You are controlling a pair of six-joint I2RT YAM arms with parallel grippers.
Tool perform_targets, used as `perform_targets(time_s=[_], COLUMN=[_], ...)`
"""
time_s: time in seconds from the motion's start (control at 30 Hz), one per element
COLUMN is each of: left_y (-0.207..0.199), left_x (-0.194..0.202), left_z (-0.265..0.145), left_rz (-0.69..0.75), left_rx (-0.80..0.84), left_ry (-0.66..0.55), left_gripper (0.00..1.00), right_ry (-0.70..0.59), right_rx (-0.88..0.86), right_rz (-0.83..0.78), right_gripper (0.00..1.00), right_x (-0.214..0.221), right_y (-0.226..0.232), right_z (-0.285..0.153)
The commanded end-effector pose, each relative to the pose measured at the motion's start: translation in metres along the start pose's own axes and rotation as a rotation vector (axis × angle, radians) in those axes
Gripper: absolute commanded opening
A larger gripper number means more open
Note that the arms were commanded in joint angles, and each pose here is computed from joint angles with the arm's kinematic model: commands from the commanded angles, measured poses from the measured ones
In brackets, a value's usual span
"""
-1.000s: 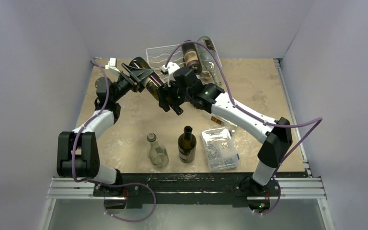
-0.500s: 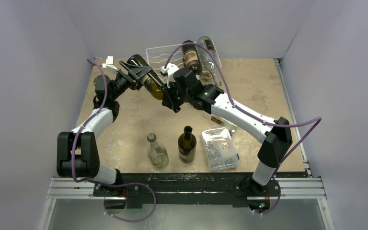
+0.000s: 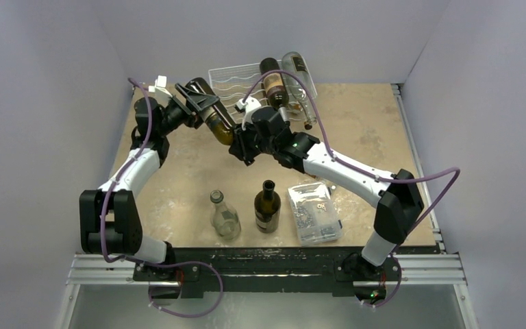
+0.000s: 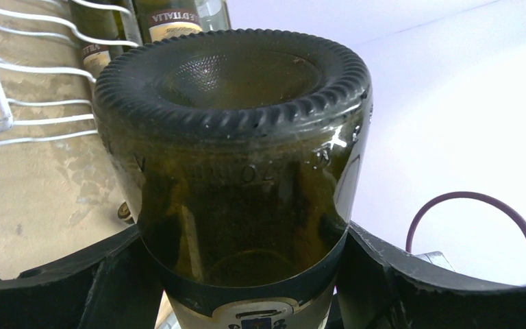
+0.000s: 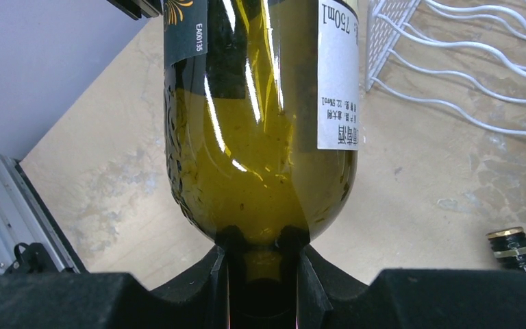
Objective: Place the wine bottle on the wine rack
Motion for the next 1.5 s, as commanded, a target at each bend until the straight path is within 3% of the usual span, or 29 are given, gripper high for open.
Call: perform_targets(time_s=[0.0, 0.2, 0.27, 0.5, 0.73, 1.2, 1.47], left_y=[-0.049, -0.038, -0.034, -0.028, -0.043, -0.111, -0.094], left_x=[0.004, 0.001, 0.0, -0.016, -0.021, -0.037, -0.036], left_z=[-0.012, -0.017, -0.019, -0.031, -0.037, -0.096, -0.108], left_rz=[0.111, 0.084, 0.084, 0.083, 0.178, 0.503, 0.764], left_rx=[0.08, -0.022, -0.051, -0.139, -0.122, -0.267, -0.355], left_ry=[0.091, 0.087, 0.075, 0.007, -0.012, -0.257, -0.269], left_gripper=[0.75, 0.97, 1.0, 1.0, 1.0, 1.0, 0.99], right_ry=[-0.281, -0.332, -0.344, -0.339, -0.194, -0.084, -0.051], right_rx=[-0.023, -0.03, -0.022, 0.024, 0.12, 0.212, 0.268], right_rz=[0.08, 0.182, 0.199, 0.23, 0.158, 0.197, 0.193], right_gripper=[0.0, 0.0, 0.0, 0.0, 0.0, 0.0, 0.0], right_x=[-0.064, -0.071, -0.071, -0.069, -0.044, 0.009, 0.021], right_y=[0.007, -0.012, -0.018, -0.036, -0.05, -0.065, -0.075], right_z=[-0.027, -0.039, -0.043, -0.049, -0.055, -0.066, -0.053])
Point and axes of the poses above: each gripper's point midway between its finger pads, its own z axis out along the fingers, its own y axis along the line the jaws close on, x = y × z, the point moved 5 cm from there along -z, back along the fingers, and after that the axes turned 1 degree about -z, right-handed, at the moved point
